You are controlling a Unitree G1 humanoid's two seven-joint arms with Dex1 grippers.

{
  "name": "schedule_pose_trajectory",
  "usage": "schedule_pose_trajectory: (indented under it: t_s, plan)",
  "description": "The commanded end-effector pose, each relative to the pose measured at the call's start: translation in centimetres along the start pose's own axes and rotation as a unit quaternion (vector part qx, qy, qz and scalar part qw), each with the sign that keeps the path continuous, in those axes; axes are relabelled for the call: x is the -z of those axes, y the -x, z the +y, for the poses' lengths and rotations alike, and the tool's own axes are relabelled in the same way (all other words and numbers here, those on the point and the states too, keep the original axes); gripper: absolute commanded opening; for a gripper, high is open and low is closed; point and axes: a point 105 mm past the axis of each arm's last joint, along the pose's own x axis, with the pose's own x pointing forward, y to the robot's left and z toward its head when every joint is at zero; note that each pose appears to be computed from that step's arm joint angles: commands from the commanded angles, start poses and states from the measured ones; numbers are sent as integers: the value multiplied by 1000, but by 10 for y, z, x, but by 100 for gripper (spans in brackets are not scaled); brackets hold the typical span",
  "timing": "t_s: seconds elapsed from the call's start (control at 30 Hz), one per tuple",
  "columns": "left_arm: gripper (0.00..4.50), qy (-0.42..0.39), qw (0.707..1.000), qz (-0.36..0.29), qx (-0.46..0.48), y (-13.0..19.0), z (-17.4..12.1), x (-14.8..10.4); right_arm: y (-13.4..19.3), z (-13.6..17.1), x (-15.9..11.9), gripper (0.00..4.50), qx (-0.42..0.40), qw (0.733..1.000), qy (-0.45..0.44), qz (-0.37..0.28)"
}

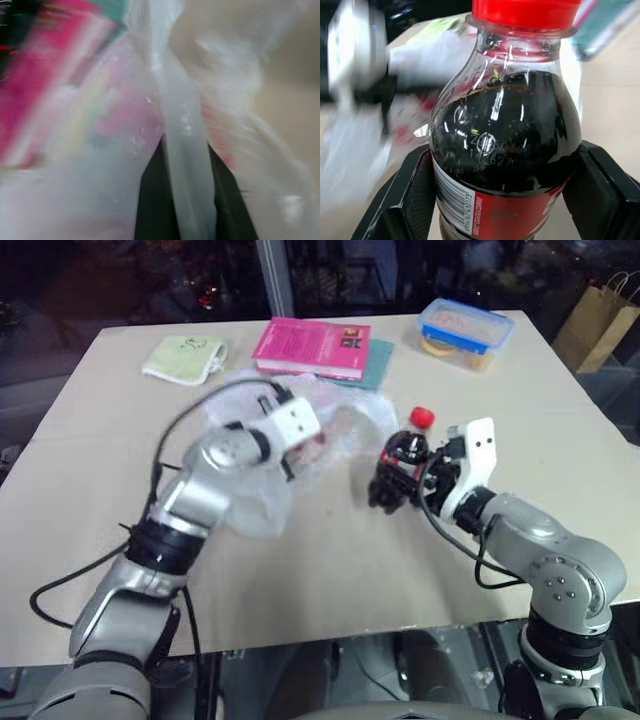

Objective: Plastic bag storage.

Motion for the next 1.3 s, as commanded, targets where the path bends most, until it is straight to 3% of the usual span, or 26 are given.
schedule_pose_trajectory:
  t_s: [0.03, 0.17, 0.4, 0.57, 0.87, 1.03, 1.17, 1.3]
  plan:
    - [0, 125, 990, -55, 24, 12, 25, -29, -7, 29, -14, 308, -76, 997, 24, -21]
    - [0, 146, 984, -86, 63, 24, 33, -48, -42, 42, -22, 308, -124, 992, -1, -16]
    - [0, 147, 975, -118, 115, 38, 14, -65, -84, 55, -43, 308, -171, 985, -33, -15]
    - [0, 121, 978, -116, 128, 47, 3, -56, -85, 40, -33, 308, -160, 987, -16, 19]
    - [0, 135, 964, -148, 174, 55, -19, -66, -103, 29, -37, 308, -150, 970, -194, 10]
    - [0, 141, 957, -127, 221, 59, -44, -58, -120, 33, -43, 308, -140, 950, -280, 3]
    - [0, 155, 967, -110, 172, 54, -25, -49, -113, 31, -39, 308, -146, 953, -264, 12]
    - [0, 152, 973, -105, 142, 51, -7, -42, -95, 5, -10, 308, -75, 978, -188, 51]
